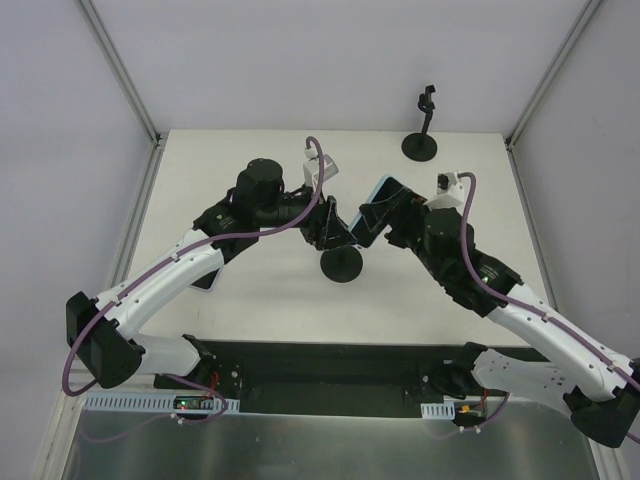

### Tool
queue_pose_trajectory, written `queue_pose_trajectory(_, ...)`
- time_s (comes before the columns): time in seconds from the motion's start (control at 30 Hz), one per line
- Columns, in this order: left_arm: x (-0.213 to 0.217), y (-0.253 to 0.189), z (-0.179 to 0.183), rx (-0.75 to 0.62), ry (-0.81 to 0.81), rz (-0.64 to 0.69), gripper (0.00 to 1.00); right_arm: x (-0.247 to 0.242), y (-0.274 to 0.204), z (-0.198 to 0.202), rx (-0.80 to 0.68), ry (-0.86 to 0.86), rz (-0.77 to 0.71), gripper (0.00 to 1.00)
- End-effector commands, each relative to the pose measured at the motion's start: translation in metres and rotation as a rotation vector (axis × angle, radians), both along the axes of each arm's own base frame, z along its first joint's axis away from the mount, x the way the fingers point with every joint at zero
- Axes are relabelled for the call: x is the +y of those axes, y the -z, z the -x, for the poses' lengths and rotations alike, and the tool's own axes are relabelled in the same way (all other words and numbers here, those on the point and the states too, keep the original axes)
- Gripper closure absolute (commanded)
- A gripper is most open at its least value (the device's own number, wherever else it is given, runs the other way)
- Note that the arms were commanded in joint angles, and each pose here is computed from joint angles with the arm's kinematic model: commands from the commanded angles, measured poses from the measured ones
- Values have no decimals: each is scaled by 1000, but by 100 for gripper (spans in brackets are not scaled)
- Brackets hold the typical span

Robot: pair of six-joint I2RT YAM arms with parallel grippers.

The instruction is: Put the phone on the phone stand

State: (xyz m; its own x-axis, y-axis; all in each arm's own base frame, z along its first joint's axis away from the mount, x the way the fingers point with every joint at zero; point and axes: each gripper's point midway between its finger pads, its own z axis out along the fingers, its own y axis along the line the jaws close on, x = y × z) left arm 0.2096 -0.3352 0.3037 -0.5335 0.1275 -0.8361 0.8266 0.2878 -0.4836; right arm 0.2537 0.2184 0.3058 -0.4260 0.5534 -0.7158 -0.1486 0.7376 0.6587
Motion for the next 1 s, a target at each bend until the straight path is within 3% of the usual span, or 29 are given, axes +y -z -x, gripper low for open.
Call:
queue_pose_trajectory(0.0, -6, -6, 0, -20, 9, 31, 45, 20, -54, -3, -97, -8, -191, 99)
queue_pose_trajectory(0.23, -1, -3, -7, -42, -36, 15, 60, 28, -56, 2, -98, -27, -201, 99)
queue_pose_trajectory(0.43, -2, 1, -9, -39, -42, 8, 64, 38, -55, 6, -81, -63, -227, 99)
queue_pose_trajectory(0.53, -2, 2, -12, -42, -58, 3, 76, 44, -55, 9, -78, -85, -223, 99)
queue_pose_trajectory(0.57, -2, 3, -13, -42, -64, -1, 83, 46, -54, 9, -75, -91, -219, 99)
queue_pose_trajectory(0.6, -1, 4, -14, -44, -69, -4, 96, 48, -54, 10, -77, -101, -211, 99)
queue_pose_trajectory(0.63, 0, 5, -17, -48, -86, -11, 100, 51, -54, 13, -81, -127, -203, 93)
queue_pose_trajectory(0.67, 1, 7, -18, -49, -94, -15, 100, 51, -54, 14, -99, -146, -171, 67)
queue_pose_trajectory(0.73, 4, 5, -20, -66, -114, -17, 100, 51, -56, 18, -112, -184, -124, 38)
queue_pose_trajectory(0.77, 5, 5, -19, -69, -114, -17, 100, 48, -54, 20, -124, -199, -65, 16)
queue_pose_trajectory(0.8, 6, 2, -19, -77, -117, -10, 100, 43, -42, 23, -97, -205, -1, 6)
queue_pose_trajectory(0.83, 6, 1, -18, -78, -116, -7, 100, 41, -40, 26, -96, -223, 26, 1)
queue_pose_trajectory(0.97, 5, -7, -10, -79, -83, 28, 100, 20, -27, 38, -127, -305, 125, 3)
